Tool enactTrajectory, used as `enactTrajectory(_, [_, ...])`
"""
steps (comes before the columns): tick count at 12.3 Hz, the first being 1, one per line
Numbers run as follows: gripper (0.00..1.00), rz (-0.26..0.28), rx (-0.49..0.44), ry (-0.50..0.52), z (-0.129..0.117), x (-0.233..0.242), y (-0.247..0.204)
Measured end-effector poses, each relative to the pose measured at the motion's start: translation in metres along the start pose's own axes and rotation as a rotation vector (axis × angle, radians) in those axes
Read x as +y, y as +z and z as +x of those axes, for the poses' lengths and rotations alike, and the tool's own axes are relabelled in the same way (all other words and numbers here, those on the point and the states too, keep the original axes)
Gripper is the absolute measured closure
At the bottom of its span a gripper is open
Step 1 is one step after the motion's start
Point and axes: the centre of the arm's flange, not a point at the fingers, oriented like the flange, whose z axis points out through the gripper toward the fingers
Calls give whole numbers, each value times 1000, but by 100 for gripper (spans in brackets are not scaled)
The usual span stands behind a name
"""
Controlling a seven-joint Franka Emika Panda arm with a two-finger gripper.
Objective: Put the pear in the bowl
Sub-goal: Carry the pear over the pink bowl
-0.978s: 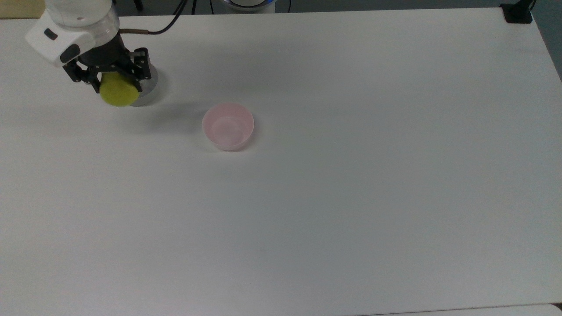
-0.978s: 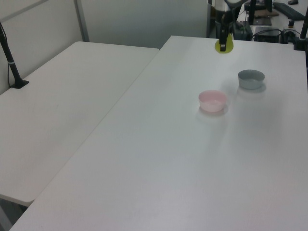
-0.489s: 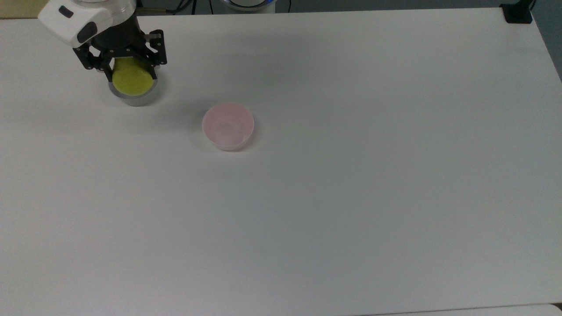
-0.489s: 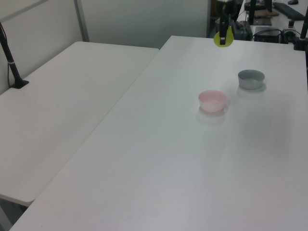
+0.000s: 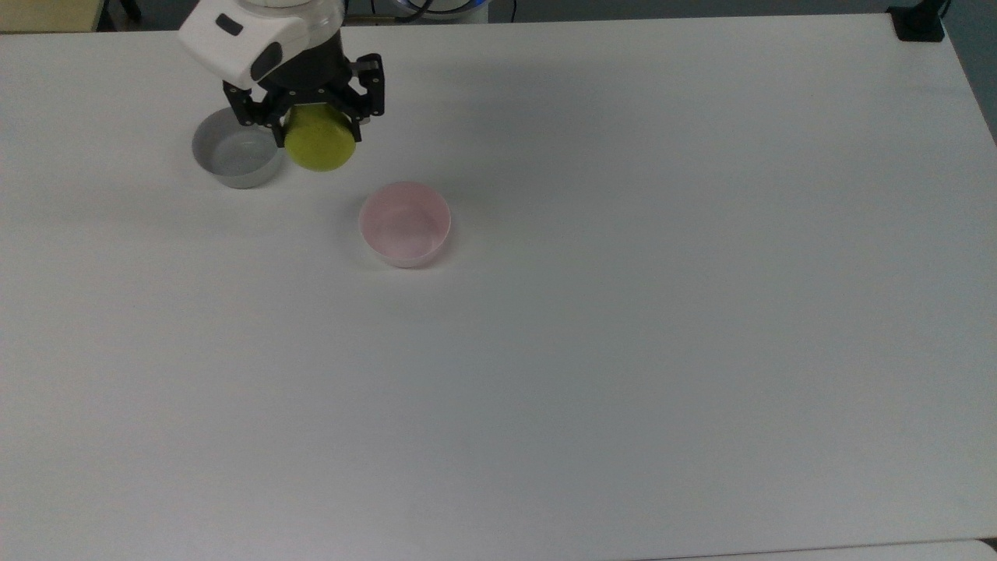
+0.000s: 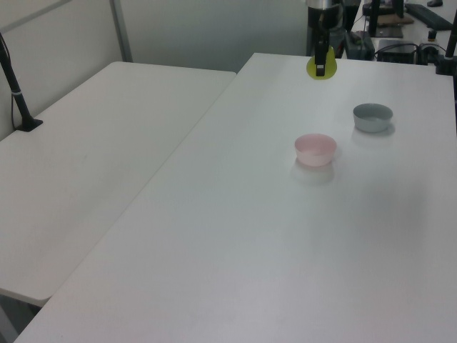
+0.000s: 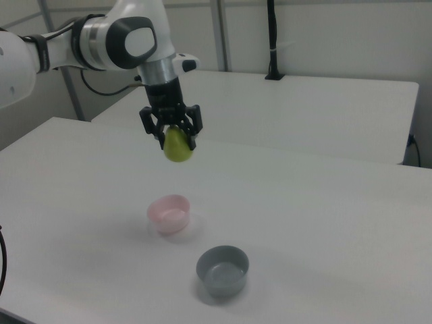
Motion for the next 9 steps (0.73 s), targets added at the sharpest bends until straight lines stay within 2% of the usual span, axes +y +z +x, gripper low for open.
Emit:
enactTrajectory(5, [23,3,-29,12,6,-88,-10])
enactTrajectory(9, [23,2,-40,6,3,-107,-8])
